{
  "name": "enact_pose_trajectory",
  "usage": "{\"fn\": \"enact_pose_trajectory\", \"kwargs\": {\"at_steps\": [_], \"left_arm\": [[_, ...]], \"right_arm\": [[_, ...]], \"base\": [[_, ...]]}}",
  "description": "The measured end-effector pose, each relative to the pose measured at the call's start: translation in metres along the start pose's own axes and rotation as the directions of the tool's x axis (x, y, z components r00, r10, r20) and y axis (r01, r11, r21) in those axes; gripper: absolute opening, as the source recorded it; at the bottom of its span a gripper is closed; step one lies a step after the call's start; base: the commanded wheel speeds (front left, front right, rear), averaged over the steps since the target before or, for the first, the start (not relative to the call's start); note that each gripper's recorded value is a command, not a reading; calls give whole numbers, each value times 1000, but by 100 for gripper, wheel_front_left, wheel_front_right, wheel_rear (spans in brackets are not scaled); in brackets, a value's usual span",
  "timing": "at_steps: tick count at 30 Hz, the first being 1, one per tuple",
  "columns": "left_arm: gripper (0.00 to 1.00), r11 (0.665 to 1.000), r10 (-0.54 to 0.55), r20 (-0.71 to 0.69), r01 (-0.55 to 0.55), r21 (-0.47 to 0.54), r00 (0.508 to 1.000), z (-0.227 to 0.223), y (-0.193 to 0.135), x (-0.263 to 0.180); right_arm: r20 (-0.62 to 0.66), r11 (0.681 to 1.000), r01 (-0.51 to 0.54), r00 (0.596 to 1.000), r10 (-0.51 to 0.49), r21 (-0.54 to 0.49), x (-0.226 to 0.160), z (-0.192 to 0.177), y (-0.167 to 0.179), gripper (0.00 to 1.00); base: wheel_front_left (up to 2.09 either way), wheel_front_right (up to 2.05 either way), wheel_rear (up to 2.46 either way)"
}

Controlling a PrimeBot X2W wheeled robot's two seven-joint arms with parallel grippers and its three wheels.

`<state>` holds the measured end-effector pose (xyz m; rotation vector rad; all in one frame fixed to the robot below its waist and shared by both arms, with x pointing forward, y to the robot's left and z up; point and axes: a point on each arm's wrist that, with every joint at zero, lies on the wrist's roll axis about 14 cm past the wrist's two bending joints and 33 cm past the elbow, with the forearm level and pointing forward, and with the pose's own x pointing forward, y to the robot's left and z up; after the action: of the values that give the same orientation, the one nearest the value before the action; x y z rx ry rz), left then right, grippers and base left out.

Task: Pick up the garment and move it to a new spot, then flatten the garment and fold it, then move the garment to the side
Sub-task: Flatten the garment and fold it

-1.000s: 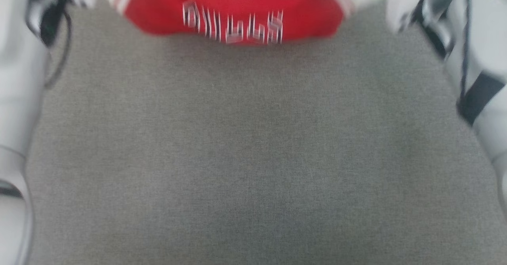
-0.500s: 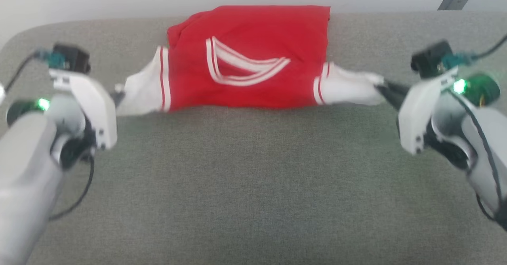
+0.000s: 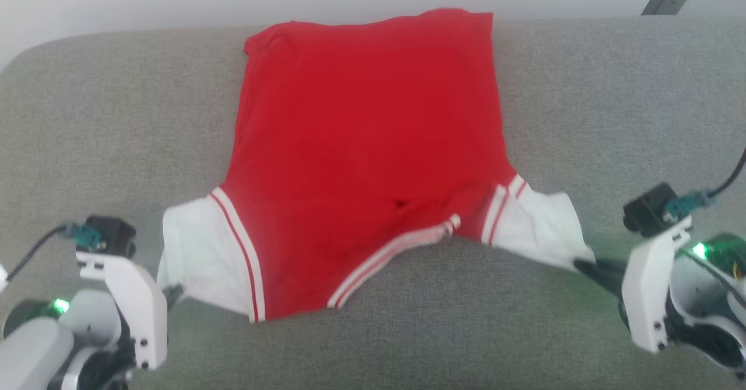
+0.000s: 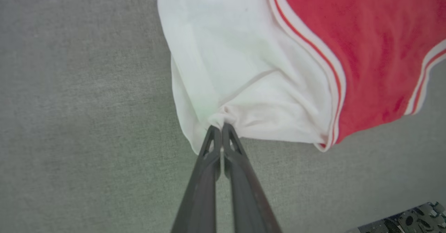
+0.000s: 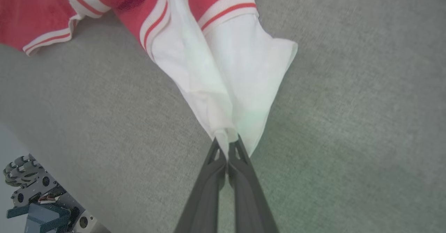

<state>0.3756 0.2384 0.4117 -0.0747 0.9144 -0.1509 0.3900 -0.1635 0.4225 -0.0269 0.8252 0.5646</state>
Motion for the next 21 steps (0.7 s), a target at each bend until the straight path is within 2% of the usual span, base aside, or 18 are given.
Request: {"fn": "enact_pose_trajectory", "kwargs": {"at_steps": [5, 11, 18, 19, 20, 21], "left_arm": [[0, 1000, 2, -85, -4, -23, 996, -27, -3, -8], [0, 996, 21, -207, -37, -76, 978, -63, -3, -19], [0, 993, 13, -204, -36, -108, 979, -69, -9, -18], [0, 994, 6, -203, -28, -109, 979, -70, -12, -17], [0, 994, -4, -207, -19, -108, 978, -72, -15, -16], [0, 994, -10, -209, -14, -110, 978, -73, -17, -15]], "right_arm": [[-114, 998, -24, 993, 30, 55, -9, -33, 6, 0], [-268, 990, -51, 960, 85, 132, -26, -78, 18, 0], [-262, 987, -5, 964, 48, 163, -24, -88, 14, 2], [-261, 987, 3, 965, 39, 160, -22, -88, 13, 40], [-259, 987, 8, 965, 35, 162, -19, -89, 14, 46], [-257, 986, 11, 966, 33, 168, -17, -89, 14, 82]], "base": [[0, 0, 0], [0, 0, 0], [0, 0, 0], [0, 0, 0], [0, 0, 0], [0, 0, 0]]}}
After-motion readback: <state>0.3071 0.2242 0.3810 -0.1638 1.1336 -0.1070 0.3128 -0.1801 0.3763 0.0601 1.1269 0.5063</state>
